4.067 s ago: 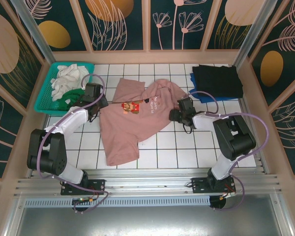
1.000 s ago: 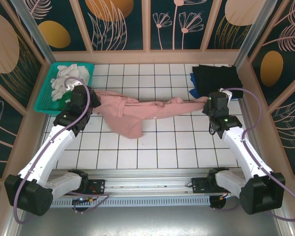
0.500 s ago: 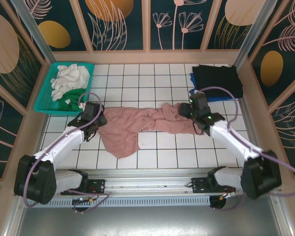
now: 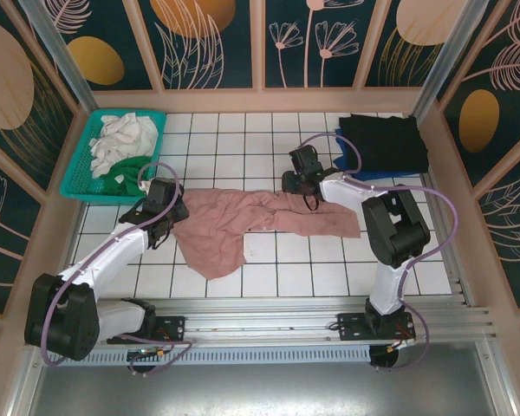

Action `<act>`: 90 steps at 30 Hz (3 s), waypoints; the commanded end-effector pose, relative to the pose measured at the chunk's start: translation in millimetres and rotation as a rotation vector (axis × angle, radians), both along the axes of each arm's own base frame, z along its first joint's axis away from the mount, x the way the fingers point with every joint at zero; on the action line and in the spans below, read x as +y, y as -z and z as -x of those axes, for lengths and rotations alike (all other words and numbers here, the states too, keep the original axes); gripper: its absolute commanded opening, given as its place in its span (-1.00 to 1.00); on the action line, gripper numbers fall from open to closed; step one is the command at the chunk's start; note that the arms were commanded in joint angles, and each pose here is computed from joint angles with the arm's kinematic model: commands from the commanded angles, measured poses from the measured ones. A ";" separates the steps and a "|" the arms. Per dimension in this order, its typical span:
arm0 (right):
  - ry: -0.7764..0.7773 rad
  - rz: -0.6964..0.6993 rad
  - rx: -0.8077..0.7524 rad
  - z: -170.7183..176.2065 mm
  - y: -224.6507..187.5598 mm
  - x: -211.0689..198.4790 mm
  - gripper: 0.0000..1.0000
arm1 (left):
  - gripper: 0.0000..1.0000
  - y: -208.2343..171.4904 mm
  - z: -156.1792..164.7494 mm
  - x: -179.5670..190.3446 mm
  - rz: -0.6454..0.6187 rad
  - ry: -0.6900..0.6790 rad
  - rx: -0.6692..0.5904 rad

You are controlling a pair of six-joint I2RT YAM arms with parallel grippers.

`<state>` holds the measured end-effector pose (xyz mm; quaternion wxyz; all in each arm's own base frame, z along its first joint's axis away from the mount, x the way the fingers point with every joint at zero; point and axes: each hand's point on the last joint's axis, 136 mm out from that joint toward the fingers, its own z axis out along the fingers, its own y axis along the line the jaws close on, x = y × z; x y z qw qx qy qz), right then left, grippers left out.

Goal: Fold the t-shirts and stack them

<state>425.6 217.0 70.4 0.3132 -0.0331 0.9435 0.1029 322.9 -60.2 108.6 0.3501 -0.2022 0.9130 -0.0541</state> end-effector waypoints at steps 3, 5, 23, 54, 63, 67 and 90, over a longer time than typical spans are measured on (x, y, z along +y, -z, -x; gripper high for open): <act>-0.020 0.007 -0.008 -6.9 -2.0 4.9 -0.27 | -1.00 -12.3 -9.5 -1.2 0.005 0.002 -0.042; -0.028 0.012 -0.003 -7.0 0.4 5.8 -0.27 | -1.00 -12.9 -9.5 -1.2 0.006 0.003 -0.044; 0.029 0.016 -0.104 -2.2 -51.3 -11.1 -1.00 | -1.00 -41.0 -20.2 -6.7 0.022 0.028 -0.091; 0.356 -0.243 -0.737 -80.6 -383.3 -165.5 -1.00 | -1.00 -358.7 -212.5 -21.8 0.105 0.170 -0.553; 0.248 -0.343 -0.769 -27.2 -389.4 -152.2 -1.00 | -0.63 -325.9 -172.4 -24.9 0.230 0.298 -0.589; 0.159 -0.438 -0.626 17.3 -292.2 -132.1 -1.00 | -0.13 -210.7 -127.9 -21.9 0.301 0.243 -0.433; 0.253 -0.383 -0.319 65.4 -115.5 -141.4 -1.00 | 0.20 71.5 -116.3 -12.4 0.105 0.013 0.127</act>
